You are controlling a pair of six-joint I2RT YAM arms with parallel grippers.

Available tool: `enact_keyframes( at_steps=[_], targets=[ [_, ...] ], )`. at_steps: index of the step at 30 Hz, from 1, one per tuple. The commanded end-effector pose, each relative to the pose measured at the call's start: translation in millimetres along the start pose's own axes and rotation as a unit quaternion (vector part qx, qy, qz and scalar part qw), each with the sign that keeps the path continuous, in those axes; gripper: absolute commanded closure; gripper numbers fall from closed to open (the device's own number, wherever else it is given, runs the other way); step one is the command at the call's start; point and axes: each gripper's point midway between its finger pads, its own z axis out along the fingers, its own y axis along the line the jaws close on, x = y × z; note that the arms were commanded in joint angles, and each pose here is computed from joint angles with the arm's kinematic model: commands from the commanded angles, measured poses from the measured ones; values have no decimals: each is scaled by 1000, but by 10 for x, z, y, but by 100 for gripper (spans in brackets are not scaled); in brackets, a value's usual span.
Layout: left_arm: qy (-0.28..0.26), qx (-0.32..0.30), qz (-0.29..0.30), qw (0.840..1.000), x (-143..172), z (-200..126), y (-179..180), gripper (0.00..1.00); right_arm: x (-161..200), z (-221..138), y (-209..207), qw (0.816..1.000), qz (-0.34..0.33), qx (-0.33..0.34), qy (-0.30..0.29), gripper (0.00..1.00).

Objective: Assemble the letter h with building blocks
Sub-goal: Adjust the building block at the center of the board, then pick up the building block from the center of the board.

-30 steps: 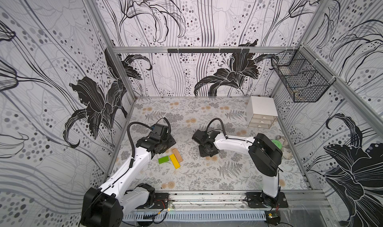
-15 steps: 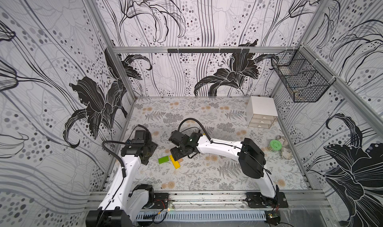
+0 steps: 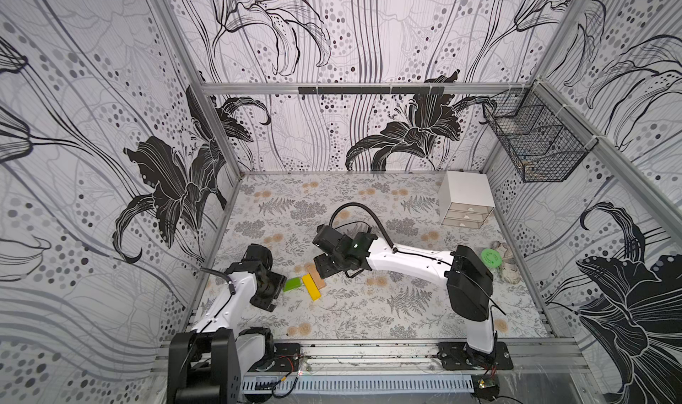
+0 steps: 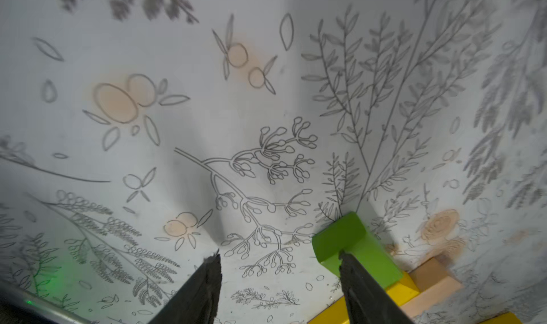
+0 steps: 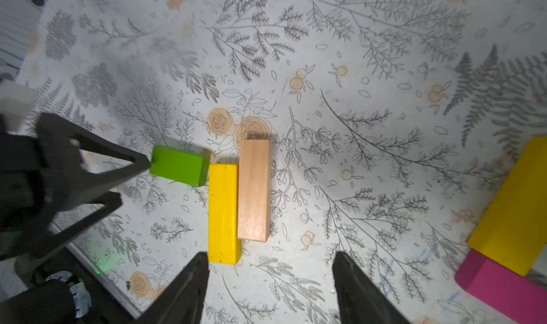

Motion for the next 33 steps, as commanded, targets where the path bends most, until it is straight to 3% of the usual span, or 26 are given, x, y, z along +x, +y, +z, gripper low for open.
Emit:
enact_keyframes(
  at_steps=[1, 8, 12, 16, 18, 23, 33],
  targets=[
    [-5, 19, -9, 1000, 7, 117, -139, 44, 29, -5, 122, 1000, 5, -18, 4, 33],
    [-11, 22, -18, 1000, -48, 220, -211, 58, 58, 43, 248, 999, -9, -44, 18, 33],
    [3, 58, -27, 998, -50, 278, -441, 64, 145, 232, 408, 996, -41, -63, 46, 34],
    [-15, 79, 3, 997, -167, 133, -726, 64, 158, 435, 494, 993, -77, -64, 66, 34],
    [-52, 67, 21, 996, -308, -82, -777, 60, 127, 534, 475, 992, -98, -51, 65, 33],
    [-163, 18, 5, 986, -647, -593, -524, 24, -42, 695, 445, 989, -141, -23, 45, 27],
    [-152, 27, -19, 988, -564, -601, -261, 25, -75, 1156, 468, 980, -181, -18, 77, 26]
  ],
)
